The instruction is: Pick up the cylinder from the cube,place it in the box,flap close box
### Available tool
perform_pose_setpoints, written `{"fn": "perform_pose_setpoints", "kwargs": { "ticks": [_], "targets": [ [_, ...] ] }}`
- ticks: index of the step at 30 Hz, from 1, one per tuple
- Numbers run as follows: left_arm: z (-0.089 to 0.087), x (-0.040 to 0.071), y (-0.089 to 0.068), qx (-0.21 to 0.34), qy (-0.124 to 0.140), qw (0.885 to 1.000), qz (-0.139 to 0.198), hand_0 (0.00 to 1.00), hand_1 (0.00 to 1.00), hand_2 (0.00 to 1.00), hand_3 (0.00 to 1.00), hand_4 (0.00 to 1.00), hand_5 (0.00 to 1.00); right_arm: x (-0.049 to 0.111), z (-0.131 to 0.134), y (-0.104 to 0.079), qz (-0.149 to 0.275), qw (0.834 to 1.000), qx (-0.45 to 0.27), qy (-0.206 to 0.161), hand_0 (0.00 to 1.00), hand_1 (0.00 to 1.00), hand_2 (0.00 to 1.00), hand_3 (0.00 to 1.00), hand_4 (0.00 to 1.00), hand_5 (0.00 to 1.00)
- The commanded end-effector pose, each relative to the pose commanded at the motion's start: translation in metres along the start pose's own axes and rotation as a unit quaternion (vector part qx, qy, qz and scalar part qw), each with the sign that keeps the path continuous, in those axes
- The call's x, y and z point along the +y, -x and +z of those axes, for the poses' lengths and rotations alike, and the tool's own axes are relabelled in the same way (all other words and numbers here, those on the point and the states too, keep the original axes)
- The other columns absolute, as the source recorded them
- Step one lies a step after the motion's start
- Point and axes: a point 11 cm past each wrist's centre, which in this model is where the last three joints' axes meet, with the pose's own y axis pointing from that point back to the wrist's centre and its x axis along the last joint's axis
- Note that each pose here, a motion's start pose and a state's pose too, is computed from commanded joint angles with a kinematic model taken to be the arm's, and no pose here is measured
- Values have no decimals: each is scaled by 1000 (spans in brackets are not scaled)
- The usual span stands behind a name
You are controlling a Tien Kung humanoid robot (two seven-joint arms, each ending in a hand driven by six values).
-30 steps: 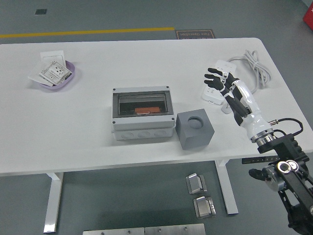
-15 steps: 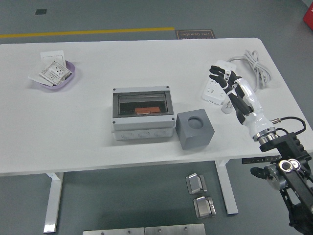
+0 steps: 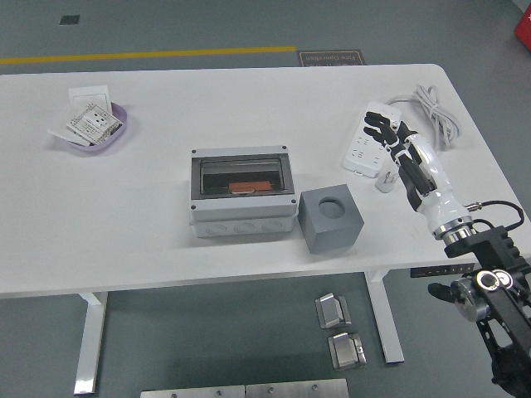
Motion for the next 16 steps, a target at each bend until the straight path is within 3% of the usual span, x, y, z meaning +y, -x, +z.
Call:
{"fn": "perform_pose_setpoints", "kwargs": {
  "ticks": [1, 6, 16],
  "targets": [
    [1, 0, 0, 1, 2, 1000, -2, 972, 997, 998, 998, 998, 842, 0, 0, -1, 1, 1000, -1, -1, 998, 885, 877, 842, 998, 852],
    [3, 0, 1, 1, 5, 1000, -3, 972, 997, 998, 998, 998, 842, -1, -2, -4, 9, 1000, -6, -5, 998, 885, 877, 842, 998, 852],
    [-2, 0, -2, 5, -13, 1000, 26, 973, 990, 998, 998, 998, 886, -3, -6, -15, 20, 1000, -4, -7, 998, 871, 867, 838, 998, 882]
  ]
}}
